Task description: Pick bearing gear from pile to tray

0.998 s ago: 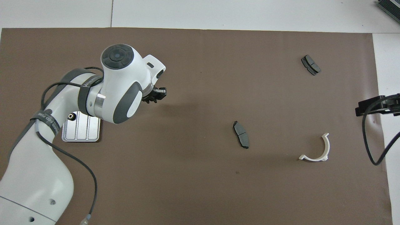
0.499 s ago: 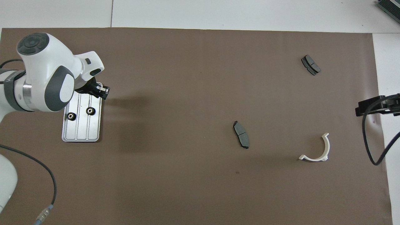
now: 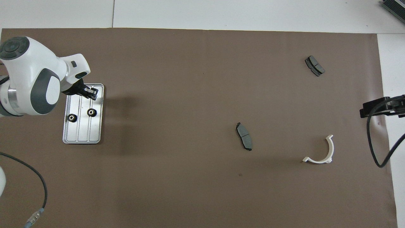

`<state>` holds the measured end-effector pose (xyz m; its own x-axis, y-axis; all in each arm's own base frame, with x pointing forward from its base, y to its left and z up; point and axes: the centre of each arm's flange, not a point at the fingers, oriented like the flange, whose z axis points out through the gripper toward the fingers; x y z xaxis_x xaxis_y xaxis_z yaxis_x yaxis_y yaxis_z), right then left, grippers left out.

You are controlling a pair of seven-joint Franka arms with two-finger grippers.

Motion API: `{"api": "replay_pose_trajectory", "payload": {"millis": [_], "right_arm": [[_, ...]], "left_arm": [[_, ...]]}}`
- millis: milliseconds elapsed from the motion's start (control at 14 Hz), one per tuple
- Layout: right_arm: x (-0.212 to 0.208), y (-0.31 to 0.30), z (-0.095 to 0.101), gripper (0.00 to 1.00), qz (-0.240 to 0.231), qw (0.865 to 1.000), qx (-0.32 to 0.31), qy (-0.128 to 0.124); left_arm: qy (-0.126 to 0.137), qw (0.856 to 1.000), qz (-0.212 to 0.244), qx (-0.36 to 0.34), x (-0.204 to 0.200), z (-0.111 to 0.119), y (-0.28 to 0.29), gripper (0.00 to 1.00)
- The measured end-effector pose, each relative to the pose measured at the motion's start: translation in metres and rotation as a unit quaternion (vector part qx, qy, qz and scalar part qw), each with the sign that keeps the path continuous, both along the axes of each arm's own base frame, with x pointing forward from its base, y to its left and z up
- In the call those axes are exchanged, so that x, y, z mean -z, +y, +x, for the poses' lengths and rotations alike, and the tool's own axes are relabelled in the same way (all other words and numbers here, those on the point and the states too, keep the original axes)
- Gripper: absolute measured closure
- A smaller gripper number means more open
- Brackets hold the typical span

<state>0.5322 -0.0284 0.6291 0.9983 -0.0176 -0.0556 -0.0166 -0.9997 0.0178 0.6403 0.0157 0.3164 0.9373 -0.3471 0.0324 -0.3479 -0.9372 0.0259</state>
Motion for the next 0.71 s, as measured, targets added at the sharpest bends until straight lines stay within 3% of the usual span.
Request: {"api": "replay_pose_trajectory", "payload": {"millis": [214,285,570,713], "right_arm": [[0.0,0.0,0.0,0.0,0.0,1.0,0.0,0.0],[0.0,0.0,0.0,0.0,0.0,1.0,0.0,0.0],[0.0,0.0,0.0,0.0,0.0,1.0,0.0,0.0],[0.0,0.0,0.0,0.0,0.0,1.0,0.0,0.0]], "left_arm": [[0.003,1.0,0.0,-0.009,0.003,-0.005,0.012,0.75],[0.004,1.0,0.001,-0.011,0.003,-0.006,0.014,0.69],[0.007,1.0,0.001,-0.009,-0.014,-0.007,0.012,0.24],[0.021,1.0,0.002,-0.011,-0.052,-0.005,0.005,0.01]]}}
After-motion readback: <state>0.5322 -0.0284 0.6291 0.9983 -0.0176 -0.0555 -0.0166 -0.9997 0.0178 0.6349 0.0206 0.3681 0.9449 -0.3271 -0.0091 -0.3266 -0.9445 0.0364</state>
